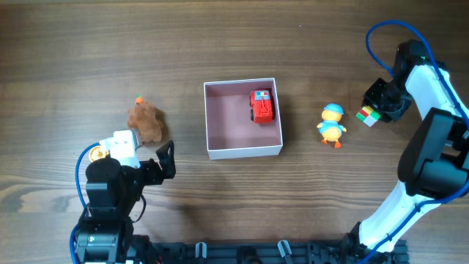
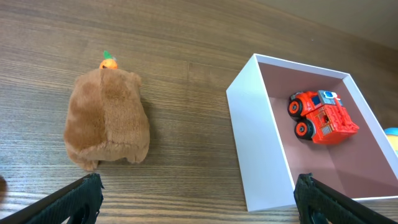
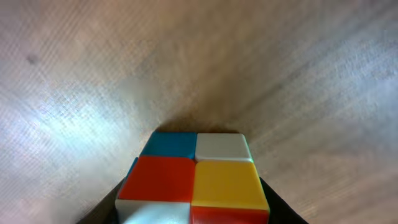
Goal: Pack container
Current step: 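Move the right gripper to the puzzle cube and grasp it, then place the puzzle cube in the box beside the truck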
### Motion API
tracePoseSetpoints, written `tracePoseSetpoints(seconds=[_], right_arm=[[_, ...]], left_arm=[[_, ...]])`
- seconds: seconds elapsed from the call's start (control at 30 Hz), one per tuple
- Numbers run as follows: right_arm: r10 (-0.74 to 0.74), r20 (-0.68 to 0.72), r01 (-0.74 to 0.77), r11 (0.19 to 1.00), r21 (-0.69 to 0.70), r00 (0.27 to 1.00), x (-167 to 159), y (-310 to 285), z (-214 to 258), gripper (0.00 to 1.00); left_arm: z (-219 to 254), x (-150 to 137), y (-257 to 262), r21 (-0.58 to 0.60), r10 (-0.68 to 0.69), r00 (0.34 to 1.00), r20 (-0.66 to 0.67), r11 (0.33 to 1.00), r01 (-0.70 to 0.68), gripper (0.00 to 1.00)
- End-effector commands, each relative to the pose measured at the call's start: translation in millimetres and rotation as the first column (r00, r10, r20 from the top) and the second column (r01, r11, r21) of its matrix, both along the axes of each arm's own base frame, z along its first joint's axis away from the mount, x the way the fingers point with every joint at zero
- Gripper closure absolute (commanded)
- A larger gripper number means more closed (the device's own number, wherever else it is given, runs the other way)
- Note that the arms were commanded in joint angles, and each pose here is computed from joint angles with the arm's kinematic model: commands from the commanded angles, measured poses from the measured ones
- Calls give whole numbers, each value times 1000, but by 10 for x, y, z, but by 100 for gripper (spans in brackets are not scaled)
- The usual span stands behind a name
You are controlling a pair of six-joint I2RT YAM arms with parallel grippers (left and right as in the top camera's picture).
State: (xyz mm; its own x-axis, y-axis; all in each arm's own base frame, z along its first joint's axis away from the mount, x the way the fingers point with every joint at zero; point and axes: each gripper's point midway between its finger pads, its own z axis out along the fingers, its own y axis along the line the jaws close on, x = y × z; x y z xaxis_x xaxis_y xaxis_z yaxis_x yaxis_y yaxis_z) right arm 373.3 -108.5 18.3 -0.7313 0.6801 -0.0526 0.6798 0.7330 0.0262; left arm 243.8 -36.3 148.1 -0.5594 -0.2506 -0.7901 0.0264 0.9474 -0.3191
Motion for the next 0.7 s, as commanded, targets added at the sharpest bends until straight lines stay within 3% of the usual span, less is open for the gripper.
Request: tracePoseSetpoints(seconds=[0.0,0.07,0.13,0.2,0.27,0.33,0.47,0.67], right_arm=[[95,81,-92,995,-38,992,127,132,460,95],[192,233,-169,979,-114,953,274,385,1185,96],[305,400,-254,951,-175,865,319,844,1884,96],[427,557,-364,903,-226,713,249,1516,2516,96],[469,661,-469,861,-196,585,66,2338,2842,96],[520,666,-571,803,-169,535,-30,2932,2748,96],[645,549,-699,700,-144,532,-58,3645,2024,96],[724,359,-750,655,-92,589,17,3888,942,96]], left_arm=[[118,21,-21,-18,-1,1000,25,1000,1,0],[117,20,-21,-18,-1,1000,25,1000,1,0],[117,20,-21,-18,-1,1000,25,1000,1,0],[117,20,-21,-18,-1,1000,25,1000,1,0],[117,20,-21,-18,-1,1000,25,1000,1,0],[117,20,-21,-18,-1,1000,25,1000,1,0],[116,20,-21,-18,-1,1000,24,1000,1,0],[116,20,-21,-18,-1,1000,24,1000,1,0]])
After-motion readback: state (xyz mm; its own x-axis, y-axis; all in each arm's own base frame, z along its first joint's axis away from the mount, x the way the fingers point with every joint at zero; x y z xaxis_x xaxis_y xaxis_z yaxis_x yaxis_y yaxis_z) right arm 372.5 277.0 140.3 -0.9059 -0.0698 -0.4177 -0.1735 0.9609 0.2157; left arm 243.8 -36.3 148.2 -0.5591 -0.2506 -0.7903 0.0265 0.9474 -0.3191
